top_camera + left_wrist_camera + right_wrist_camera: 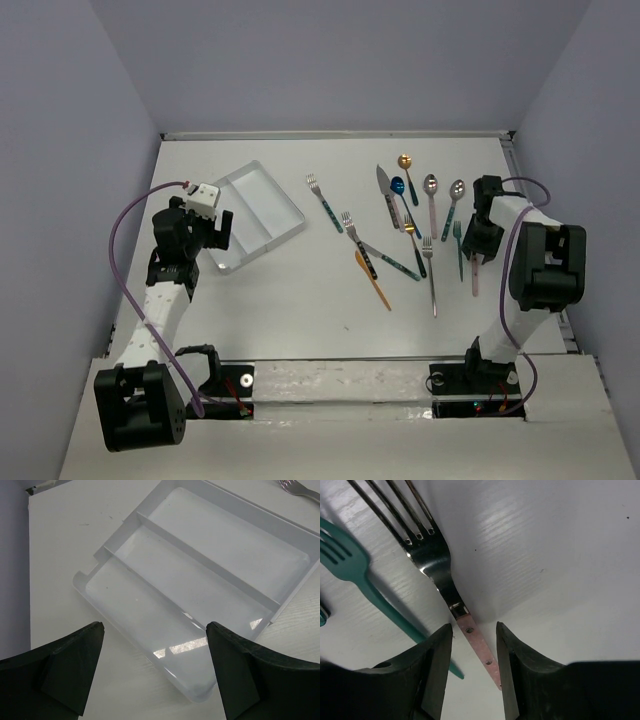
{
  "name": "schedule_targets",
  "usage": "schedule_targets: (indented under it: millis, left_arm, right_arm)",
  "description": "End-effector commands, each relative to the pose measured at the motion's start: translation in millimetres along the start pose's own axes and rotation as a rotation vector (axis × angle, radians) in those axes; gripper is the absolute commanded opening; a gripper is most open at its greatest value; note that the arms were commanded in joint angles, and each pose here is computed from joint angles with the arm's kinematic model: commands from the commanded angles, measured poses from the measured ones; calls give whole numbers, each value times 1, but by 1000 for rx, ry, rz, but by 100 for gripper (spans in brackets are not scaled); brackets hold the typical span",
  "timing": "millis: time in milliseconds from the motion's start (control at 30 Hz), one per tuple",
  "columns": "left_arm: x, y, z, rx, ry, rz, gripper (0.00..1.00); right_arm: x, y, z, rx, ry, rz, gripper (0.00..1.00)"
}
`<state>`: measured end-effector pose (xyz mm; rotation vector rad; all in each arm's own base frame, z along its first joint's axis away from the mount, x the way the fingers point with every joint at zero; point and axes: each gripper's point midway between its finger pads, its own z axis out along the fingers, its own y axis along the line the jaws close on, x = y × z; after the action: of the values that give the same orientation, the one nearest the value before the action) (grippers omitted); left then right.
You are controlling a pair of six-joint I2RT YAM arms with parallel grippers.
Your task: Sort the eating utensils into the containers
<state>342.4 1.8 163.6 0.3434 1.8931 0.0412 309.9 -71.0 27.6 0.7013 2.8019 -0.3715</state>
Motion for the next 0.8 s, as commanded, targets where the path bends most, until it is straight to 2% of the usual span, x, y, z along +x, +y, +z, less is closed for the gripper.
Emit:
schedule_targets:
  millis: [0,367,433,567,700,767]
  left_arm:
    - [-11,5,0,-15,-36,7,97]
    - [-12,13,-1,-56,-35,14,98]
    - [-12,14,-1,-64,-35,15,98]
    - [-12,17,-2,-79,-32,15,98]
    - [-11,17,-1,-84,-36,17,98]
    - [-10,18,-1,-90,-34,17,99]
  right_arm:
    - [-7,-11,-5,36,-30,25,45]
    - [10,9,18,-38,65,-15,40]
    - [14,11,24,-44,90,-24,34]
    - [15,11,28,-33,99,-27,14]
    - [5,-3,24,37,49,-23,2]
    - [-1,-8,19,60,21,-20,0]
